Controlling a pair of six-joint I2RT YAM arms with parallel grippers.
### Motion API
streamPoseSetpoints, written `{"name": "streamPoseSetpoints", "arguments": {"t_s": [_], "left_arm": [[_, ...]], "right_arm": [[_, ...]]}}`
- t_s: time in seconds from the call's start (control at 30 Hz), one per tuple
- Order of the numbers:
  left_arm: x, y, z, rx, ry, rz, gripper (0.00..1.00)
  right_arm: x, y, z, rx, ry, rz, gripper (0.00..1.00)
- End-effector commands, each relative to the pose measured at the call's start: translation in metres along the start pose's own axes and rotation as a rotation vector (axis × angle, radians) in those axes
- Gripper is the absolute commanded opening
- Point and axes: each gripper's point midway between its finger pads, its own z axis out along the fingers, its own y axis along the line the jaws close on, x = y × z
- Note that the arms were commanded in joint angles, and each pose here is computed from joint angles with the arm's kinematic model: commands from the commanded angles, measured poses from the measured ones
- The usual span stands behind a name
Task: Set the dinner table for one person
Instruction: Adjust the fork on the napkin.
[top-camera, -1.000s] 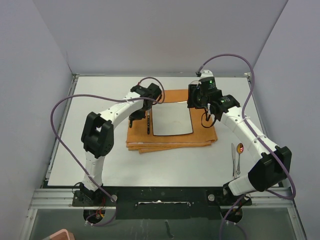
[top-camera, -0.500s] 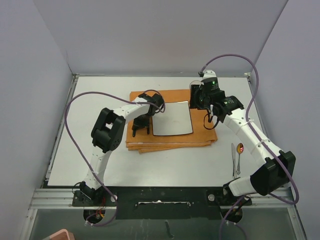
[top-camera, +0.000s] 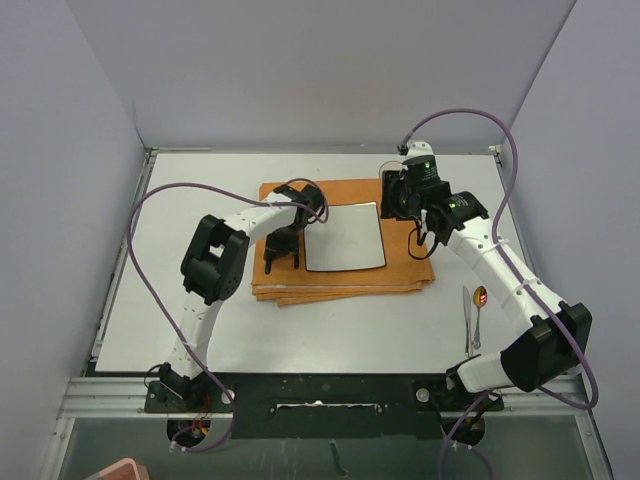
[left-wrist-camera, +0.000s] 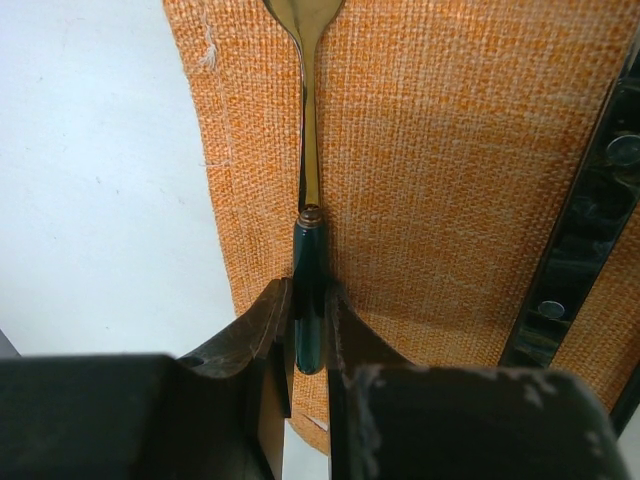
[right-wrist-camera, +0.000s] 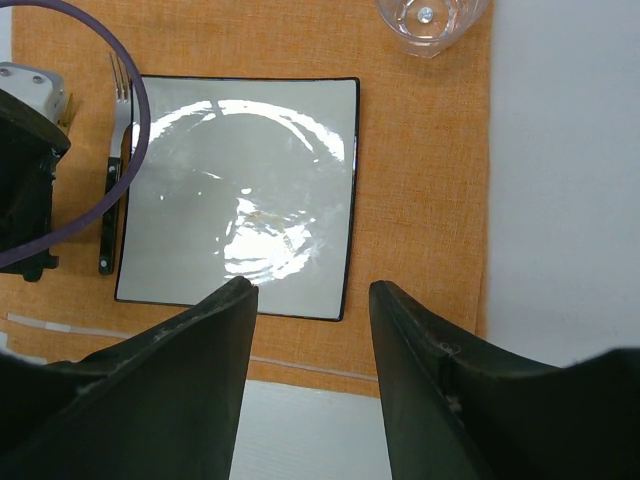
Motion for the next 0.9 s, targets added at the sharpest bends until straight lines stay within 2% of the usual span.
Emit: {"name": "streamPoseSetpoints", "arguments": {"t_s": [0.0,0.3,0.33,0.53,0.87], "left_arm": [[-0.009,-0.045,-0.003,0.197,0.005,-0.082,0.00],[-0.015,-0.046,-0.028,0.259,-0.017,-0.120,0.00],[-0.015,-0.047,-0.031,0.269,-0.019,-0.122,0.01],[-0.020,-0.048,-0.050,0.315,-0.048,-0.142,0.25],[-0.032,-0.042,-0.082,0.366,-0.110,-0.165,0.27]], "right_arm": [[-0.032,0.007,-0.012,-0.012,-0.097,0.016,0.49],[-0.025,0.014,-0.008,-0.022,-0.091,0.020,0.49],[-0.024,0.014,-0.008,-0.023,-0.091,0.021,0.49],[-0.021,0.017,-0.007,-0.029,-0.088,0.025,0.49],[-0.019,0.023,-0.009,-0.035,-0.088,0.019,0.49]]}}
